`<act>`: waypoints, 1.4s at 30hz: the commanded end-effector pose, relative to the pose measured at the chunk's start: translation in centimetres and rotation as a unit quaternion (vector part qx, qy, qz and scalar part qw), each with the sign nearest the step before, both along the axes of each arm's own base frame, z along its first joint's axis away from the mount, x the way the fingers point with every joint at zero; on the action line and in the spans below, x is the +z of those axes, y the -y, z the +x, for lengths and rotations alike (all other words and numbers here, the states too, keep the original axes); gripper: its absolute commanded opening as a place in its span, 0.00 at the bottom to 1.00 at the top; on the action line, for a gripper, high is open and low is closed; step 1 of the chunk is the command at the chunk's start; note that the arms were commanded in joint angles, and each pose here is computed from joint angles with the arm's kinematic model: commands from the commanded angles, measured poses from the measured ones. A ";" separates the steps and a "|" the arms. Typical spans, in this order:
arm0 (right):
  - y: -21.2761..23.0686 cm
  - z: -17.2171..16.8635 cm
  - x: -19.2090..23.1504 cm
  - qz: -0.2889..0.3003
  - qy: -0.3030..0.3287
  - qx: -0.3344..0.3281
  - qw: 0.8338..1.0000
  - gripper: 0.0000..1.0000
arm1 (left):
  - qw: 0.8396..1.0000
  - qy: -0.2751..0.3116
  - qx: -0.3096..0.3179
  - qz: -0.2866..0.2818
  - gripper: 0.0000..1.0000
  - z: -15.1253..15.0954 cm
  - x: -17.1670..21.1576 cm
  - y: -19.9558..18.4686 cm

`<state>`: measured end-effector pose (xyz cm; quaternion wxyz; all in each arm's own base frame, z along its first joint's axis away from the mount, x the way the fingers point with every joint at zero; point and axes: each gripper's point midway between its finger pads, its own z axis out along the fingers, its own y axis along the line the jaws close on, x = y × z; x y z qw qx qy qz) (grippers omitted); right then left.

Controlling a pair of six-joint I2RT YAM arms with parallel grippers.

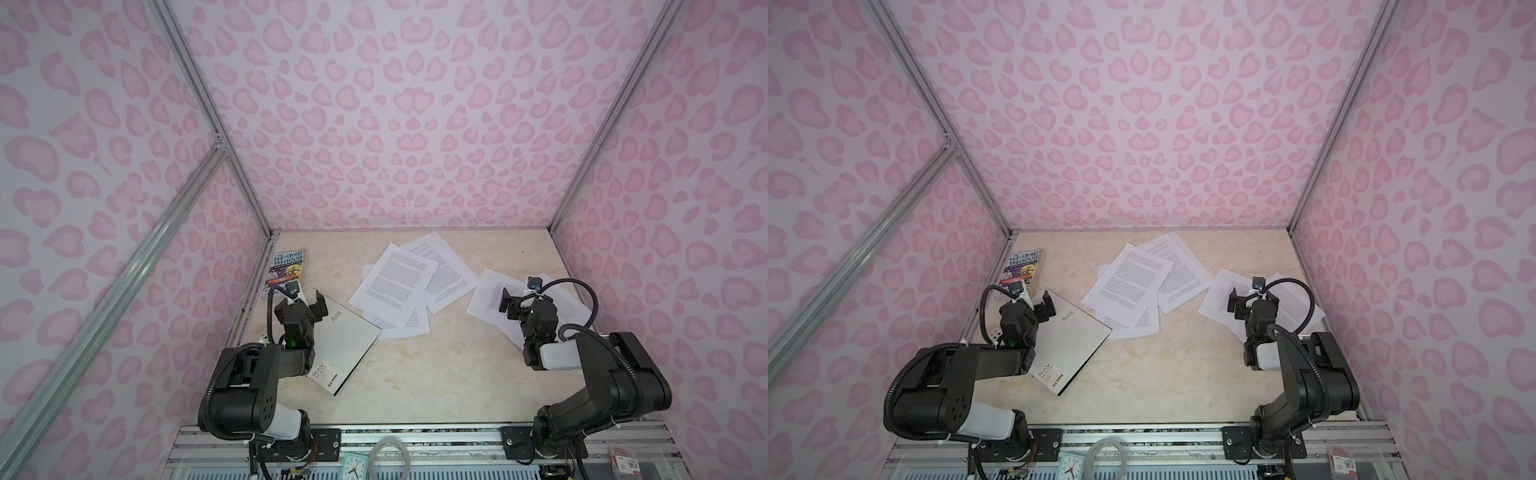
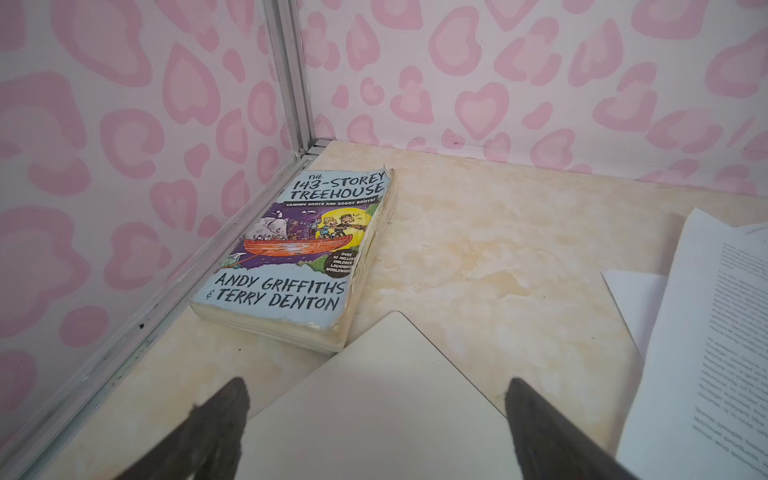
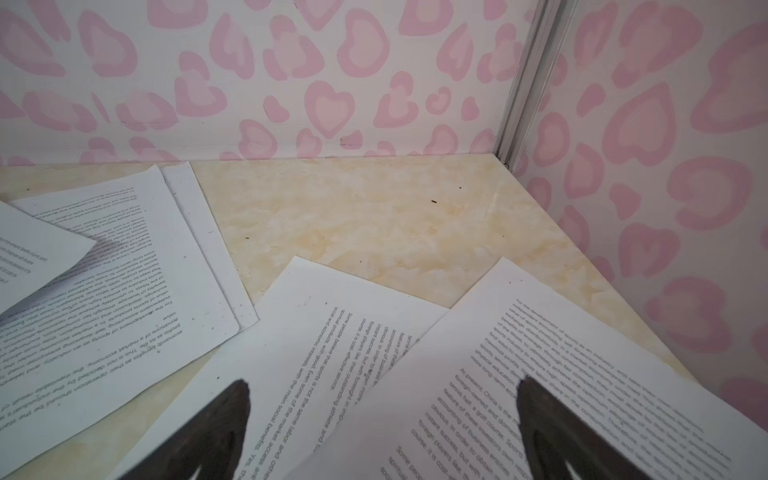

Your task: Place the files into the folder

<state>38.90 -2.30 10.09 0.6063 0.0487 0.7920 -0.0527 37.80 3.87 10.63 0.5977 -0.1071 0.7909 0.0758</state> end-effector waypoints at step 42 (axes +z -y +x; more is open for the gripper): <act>0.2 0.2 0.0 0.004 0.000 0.001 1.000 1.00 | 1.000 0.025 -0.002 -0.003 0.97 0.4 1.3 -0.1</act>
